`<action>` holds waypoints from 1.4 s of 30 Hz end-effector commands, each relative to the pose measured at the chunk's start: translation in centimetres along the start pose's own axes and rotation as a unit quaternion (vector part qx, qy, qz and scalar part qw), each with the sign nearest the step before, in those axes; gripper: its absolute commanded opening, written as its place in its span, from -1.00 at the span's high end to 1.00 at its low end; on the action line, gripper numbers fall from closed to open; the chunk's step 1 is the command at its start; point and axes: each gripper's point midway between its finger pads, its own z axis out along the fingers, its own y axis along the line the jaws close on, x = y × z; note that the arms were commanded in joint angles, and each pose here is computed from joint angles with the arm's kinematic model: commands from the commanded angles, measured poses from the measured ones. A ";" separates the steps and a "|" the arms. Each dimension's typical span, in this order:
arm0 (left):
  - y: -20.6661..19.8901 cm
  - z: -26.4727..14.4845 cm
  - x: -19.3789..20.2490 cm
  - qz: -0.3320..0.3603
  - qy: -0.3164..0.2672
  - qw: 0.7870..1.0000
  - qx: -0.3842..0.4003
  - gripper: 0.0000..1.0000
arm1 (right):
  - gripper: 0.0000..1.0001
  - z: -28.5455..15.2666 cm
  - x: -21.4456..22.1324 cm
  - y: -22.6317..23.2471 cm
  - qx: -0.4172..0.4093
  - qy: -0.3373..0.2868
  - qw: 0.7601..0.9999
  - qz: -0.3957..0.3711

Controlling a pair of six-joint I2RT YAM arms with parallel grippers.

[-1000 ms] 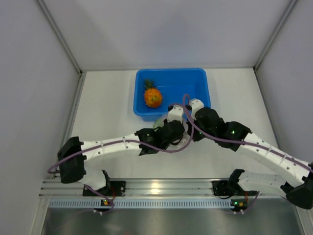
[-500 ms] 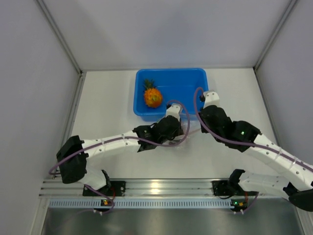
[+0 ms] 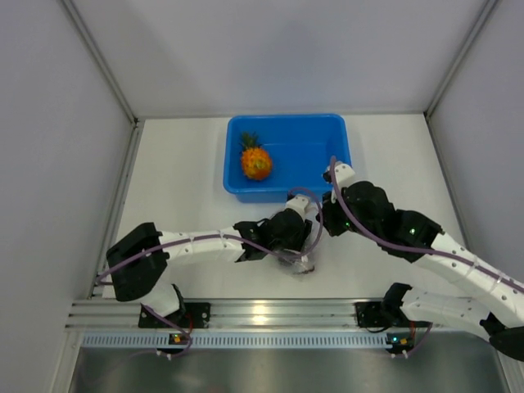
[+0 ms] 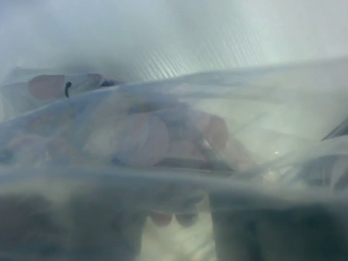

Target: Open the zip-top bag and remove the fake food

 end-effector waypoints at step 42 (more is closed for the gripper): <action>9.8 -2.0 -0.3 0.020 -0.024 0.939 -0.343 -0.72 | 1.00 -2.5 -1.0 -1.3 0.115 0.000 0.993 -0.012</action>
